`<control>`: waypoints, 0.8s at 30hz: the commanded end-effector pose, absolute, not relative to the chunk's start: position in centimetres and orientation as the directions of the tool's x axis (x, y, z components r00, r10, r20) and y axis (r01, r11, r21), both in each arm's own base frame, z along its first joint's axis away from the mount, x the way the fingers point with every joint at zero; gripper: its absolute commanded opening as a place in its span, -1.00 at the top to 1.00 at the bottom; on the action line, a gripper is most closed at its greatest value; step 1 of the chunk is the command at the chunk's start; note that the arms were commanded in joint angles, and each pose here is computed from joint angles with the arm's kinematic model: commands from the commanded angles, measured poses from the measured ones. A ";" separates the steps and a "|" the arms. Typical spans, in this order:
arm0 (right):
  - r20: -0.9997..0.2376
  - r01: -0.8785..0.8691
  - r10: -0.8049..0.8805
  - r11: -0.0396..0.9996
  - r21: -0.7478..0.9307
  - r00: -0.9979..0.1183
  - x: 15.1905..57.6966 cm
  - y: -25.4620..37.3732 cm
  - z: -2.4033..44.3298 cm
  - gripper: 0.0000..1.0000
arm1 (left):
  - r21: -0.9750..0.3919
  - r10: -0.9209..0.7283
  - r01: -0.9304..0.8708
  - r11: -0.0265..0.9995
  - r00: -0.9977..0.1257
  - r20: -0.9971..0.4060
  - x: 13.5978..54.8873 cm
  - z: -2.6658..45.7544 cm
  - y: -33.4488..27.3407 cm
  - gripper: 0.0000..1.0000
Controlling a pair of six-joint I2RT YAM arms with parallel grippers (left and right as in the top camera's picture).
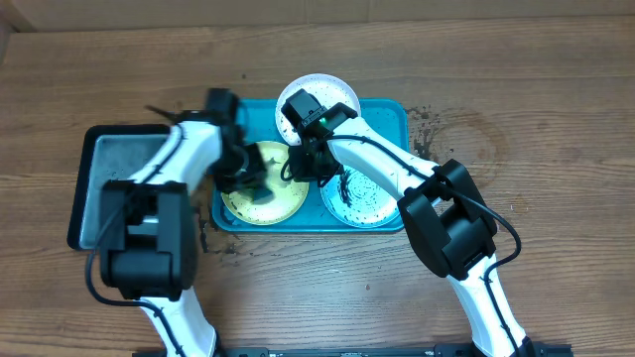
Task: Clean dirty plates on tray and stack at the side
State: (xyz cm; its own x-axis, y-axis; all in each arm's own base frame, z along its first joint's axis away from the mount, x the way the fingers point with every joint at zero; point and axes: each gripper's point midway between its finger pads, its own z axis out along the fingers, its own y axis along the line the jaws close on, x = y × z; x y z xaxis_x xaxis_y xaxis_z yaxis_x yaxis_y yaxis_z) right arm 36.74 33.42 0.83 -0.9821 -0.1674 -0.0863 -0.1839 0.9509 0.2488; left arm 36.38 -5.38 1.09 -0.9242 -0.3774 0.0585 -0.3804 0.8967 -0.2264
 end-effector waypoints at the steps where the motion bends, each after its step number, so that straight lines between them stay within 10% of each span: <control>1: -0.064 -0.187 -0.177 0.961 0.206 -0.982 36.3 33.0 -1.0 0.93 | -0.194 -0.407 -0.410 0.891 -0.912 0.055 36.5 0.5 -2.7 0.92; 18: -0.211 -0.279 -0.244 0.948 0.153 -0.947 39.9 33.8 7.2 0.93 | -0.203 -0.423 -0.374 0.905 -0.842 -0.333 42.0 19.4 1.0 0.92; 24: -0.370 -0.281 -0.301 0.954 -0.108 -0.879 43.1 30.6 13.4 0.93 | -0.169 -0.479 -0.454 0.875 -0.754 -0.449 39.6 24.3 5.3 0.92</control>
